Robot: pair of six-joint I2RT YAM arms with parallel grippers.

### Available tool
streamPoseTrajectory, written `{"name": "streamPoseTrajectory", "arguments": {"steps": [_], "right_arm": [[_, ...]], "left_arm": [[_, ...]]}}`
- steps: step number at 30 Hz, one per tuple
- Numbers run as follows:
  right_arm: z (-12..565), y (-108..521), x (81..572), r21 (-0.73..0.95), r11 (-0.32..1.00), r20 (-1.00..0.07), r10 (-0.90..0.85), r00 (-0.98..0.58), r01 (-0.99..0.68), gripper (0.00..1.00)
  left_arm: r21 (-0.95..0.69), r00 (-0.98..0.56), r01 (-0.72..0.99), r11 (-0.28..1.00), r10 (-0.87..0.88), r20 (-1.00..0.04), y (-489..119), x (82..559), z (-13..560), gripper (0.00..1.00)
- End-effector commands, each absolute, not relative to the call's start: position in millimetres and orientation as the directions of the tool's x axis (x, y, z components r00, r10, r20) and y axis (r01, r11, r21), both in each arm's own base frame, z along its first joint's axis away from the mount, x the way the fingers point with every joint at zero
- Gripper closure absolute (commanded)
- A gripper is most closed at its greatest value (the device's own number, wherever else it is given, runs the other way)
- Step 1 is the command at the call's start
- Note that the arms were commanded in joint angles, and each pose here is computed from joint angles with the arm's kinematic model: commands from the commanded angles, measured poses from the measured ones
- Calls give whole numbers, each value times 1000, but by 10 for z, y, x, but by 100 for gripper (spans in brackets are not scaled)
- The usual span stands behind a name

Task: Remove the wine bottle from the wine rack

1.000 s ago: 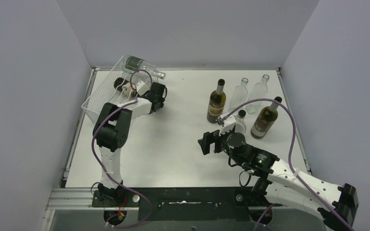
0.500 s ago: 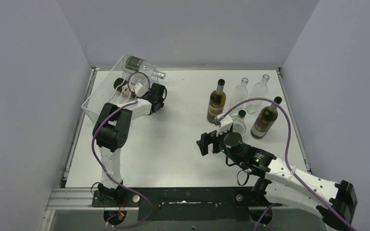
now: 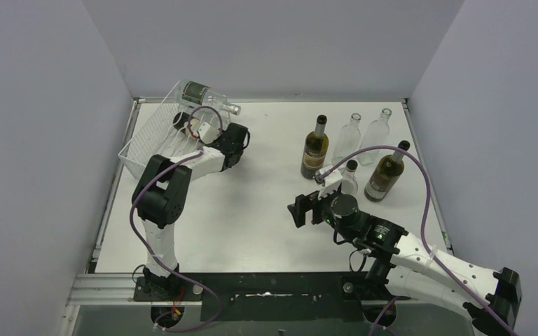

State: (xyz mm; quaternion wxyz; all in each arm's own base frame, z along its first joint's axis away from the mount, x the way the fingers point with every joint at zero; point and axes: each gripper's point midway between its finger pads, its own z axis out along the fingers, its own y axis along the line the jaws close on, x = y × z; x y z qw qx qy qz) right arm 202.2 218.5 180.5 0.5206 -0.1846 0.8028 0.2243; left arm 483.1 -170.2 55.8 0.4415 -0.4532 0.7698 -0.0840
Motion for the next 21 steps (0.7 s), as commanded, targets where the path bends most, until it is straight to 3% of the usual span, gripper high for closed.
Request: {"name": "streamPoseTrajectory", "arguments": {"steps": [1,21], "right_arm": [[1909,2190,2064,150,838,-929,-62,-365,-525,2],[1789,2172,2108,122,852,-929,-83,-361,-509,2]], "left_arm": [[-667,-58,-541,513,-814,-579,-1780,4892,1220,100],[-747,-146,-459,481,-870,-471,-2329,4201,1376,100]]}}
